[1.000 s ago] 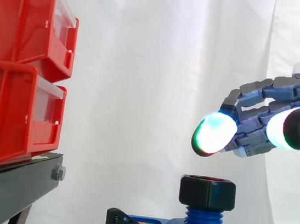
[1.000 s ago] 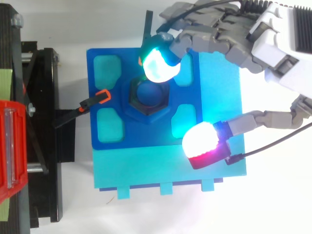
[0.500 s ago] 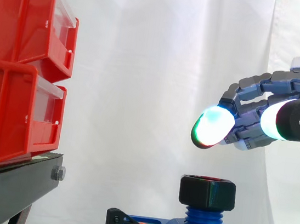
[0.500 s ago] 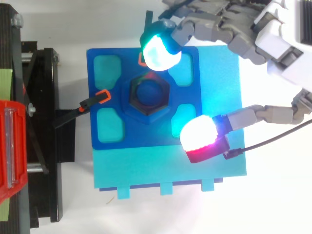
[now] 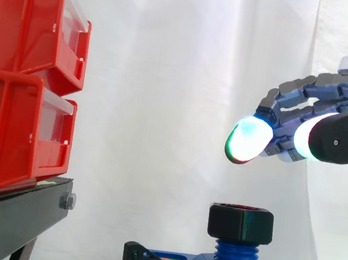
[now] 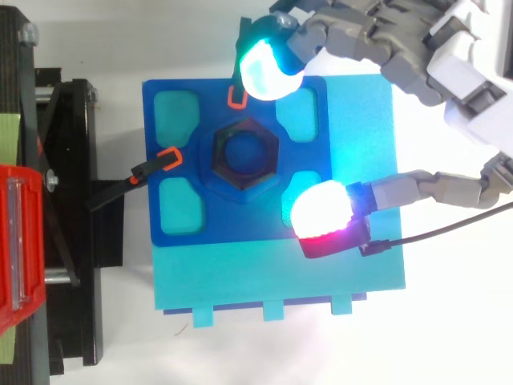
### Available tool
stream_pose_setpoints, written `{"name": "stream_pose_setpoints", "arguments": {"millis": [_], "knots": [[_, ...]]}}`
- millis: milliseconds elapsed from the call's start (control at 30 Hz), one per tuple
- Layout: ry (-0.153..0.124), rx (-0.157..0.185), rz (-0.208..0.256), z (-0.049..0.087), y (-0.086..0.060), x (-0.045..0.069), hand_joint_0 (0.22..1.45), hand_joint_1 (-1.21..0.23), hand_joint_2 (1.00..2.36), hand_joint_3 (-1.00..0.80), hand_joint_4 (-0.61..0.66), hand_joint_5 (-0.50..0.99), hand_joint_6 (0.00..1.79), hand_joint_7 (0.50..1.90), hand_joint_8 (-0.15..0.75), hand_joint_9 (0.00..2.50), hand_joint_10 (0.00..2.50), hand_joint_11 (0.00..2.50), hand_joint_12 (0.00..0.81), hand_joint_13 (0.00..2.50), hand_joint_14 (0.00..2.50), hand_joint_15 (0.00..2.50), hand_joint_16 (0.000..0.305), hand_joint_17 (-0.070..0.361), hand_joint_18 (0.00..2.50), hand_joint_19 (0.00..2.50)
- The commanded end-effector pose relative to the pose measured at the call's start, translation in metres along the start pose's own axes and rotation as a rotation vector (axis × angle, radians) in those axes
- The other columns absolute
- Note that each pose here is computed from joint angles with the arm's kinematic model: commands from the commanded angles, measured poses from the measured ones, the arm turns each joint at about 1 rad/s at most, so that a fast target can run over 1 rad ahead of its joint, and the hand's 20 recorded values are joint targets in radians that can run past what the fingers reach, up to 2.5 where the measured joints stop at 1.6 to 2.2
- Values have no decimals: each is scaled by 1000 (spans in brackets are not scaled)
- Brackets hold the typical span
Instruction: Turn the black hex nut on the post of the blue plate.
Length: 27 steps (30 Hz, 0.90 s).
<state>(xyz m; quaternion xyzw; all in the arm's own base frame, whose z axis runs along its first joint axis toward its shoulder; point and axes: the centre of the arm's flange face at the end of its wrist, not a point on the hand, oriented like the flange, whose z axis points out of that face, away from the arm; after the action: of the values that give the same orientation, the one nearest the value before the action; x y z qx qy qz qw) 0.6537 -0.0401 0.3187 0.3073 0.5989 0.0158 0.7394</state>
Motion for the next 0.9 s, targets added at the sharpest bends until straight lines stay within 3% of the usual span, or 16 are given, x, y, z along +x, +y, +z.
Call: {"name": "stream_pose_setpoints", "arguments": {"millis": [0, 133, 167, 233, 267, 300, 333, 400, 500, 667, 867], "knots": [[-10, 13, -10, -1, 3, 0, 297, -748, 1000, -500, 234, -286, 503, 899, 273, 225, 4, 122, 431, 306, 3, 70, 69, 156, 351, 165], [-25, 37, -21, -2, 4, 3, 307, -736, 1000, -500, 231, -284, 503, 897, 270, 222, 4, 112, 427, 305, 2, 67, 68, 153, 347, 175], [-19, 44, -32, 2, 4, 15, 307, -737, 1000, -500, 231, -284, 503, 893, 270, 221, 4, 107, 427, 305, 2, 68, 68, 153, 347, 179], [-14, 55, -36, 11, 5, 19, 310, -732, 1000, -500, 233, -283, 503, 893, 271, 222, 4, 108, 427, 305, 2, 71, 68, 152, 348, 172], [1, 53, -43, 16, 7, 27, 310, -728, 1000, -500, 232, -283, 503, 894, 271, 221, 3, 109, 426, 306, 0, 68, 68, 152, 349, 172], [4, 49, -37, 23, 13, 23, 312, -722, 1000, -500, 232, -283, 503, 894, 271, 221, 4, 107, 426, 304, 2, 71, 67, 152, 349, 180], [27, 47, -47, 22, 16, 22, 313, -719, 1000, -500, 232, -283, 503, 893, 270, 222, 4, 108, 426, 305, 2, 67, 67, 151, 349, 179], [46, 49, -55, 21, 17, 20, 314, -717, 1000, -500, 231, -283, 503, 893, 272, 227, 4, 114, 425, 305, 1, 68, 67, 151, 350, 179], [48, 54, -55, 24, 22, 13, 322, -715, 1000, -500, 231, -282, 503, 893, 269, 225, 4, 113, 423, 305, 2, 65, 66, 150, 347, 180], [40, 50, -50, 26, 21, 13, 353, -752, 1000, -500, 221, -281, 503, 897, 256, 223, 4, 107, 407, 296, 2, 66, 63, 142, 333, 181], [38, 36, -48, 31, 18, 34, 415, -806, 1000, -500, 195, -282, 503, 896, 231, 213, 3, 104, 378, 287, 1, 69, 57, 128, 308, 192]]}}
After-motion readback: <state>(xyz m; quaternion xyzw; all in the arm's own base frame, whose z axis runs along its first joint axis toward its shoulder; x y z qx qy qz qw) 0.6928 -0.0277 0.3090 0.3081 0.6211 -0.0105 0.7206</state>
